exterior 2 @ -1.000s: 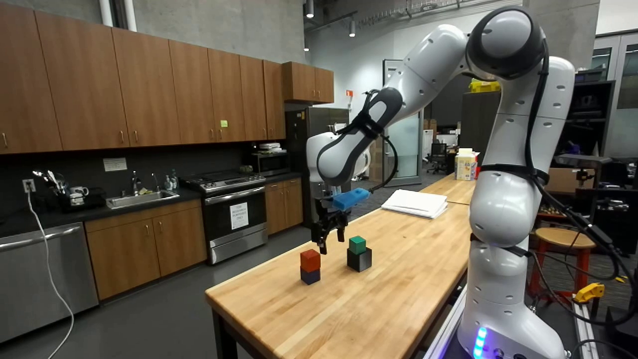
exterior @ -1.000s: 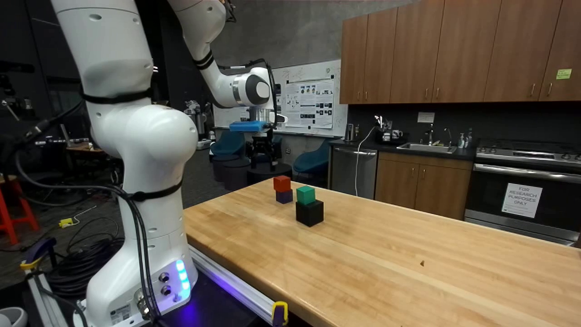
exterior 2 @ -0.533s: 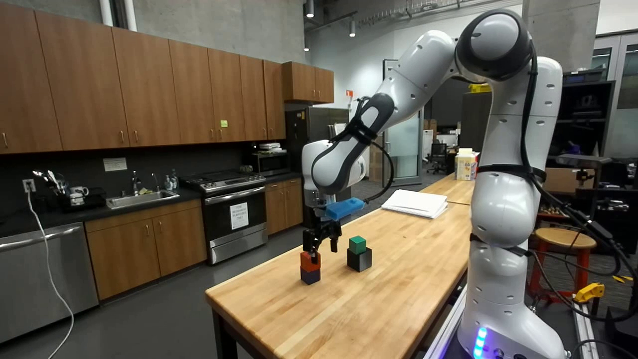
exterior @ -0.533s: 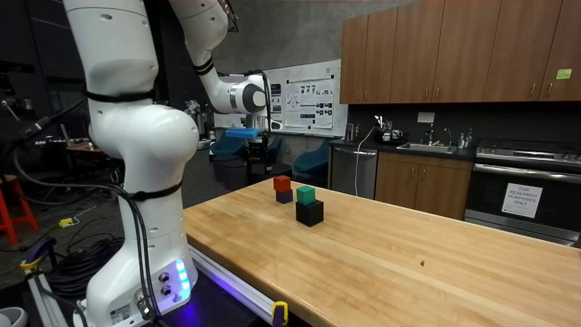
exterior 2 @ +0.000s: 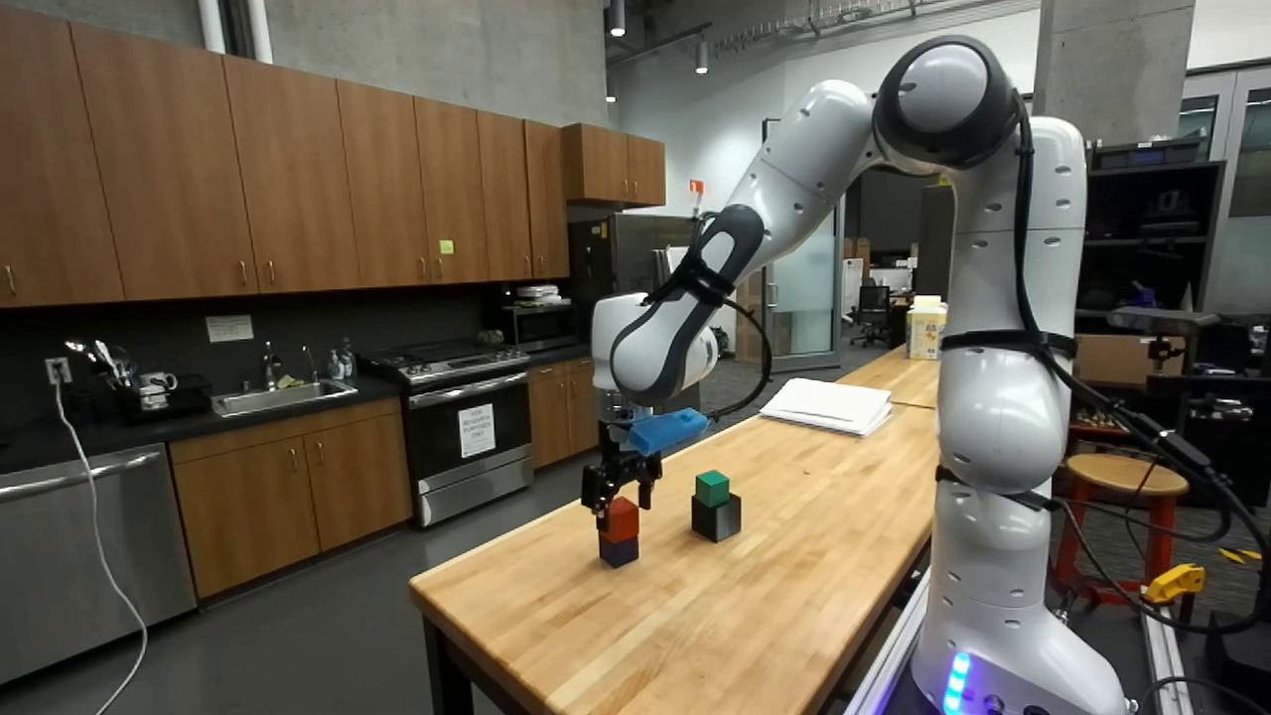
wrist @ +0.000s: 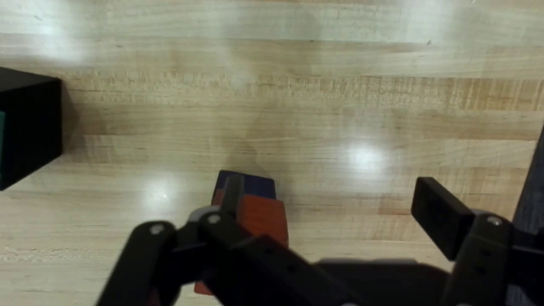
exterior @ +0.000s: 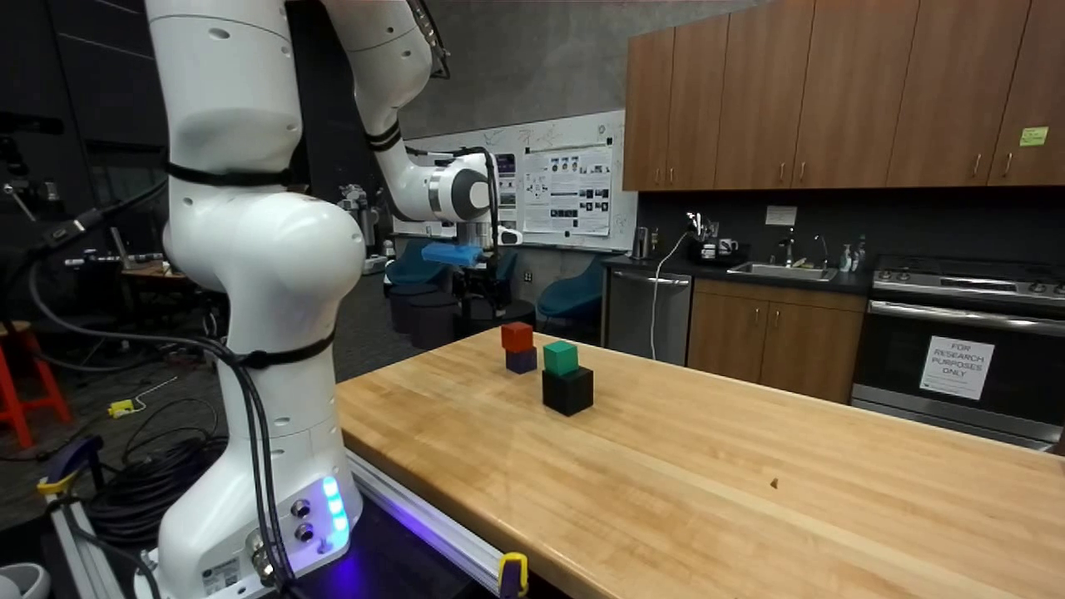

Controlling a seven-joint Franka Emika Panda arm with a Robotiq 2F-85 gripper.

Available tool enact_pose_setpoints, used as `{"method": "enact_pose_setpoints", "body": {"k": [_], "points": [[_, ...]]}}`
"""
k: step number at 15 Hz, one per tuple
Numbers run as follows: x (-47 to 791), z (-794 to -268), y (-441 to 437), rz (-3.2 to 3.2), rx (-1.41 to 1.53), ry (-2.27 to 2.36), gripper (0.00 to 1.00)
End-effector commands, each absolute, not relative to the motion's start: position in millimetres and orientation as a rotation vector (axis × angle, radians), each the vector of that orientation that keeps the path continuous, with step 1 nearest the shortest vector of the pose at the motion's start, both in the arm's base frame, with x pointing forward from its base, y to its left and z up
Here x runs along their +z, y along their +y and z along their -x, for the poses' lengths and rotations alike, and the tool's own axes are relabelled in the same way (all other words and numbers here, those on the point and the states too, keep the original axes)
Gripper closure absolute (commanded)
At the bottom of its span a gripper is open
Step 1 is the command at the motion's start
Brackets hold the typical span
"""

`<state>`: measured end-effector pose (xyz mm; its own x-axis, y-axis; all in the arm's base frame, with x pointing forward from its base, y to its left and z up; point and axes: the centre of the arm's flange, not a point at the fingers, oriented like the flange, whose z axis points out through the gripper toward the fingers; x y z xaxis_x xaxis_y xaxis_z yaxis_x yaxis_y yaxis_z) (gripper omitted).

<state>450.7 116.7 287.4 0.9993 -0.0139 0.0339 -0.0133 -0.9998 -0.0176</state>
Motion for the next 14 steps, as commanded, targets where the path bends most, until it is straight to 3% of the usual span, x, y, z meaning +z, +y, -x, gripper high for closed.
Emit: {"method": "enact_pose_setpoints", "body": {"k": [1,14], "points": [[281,-470,116,3.172,-0.115,0.091,0.0],[269,-498,98,3.225,-0.097,0.21,0.0]]}}
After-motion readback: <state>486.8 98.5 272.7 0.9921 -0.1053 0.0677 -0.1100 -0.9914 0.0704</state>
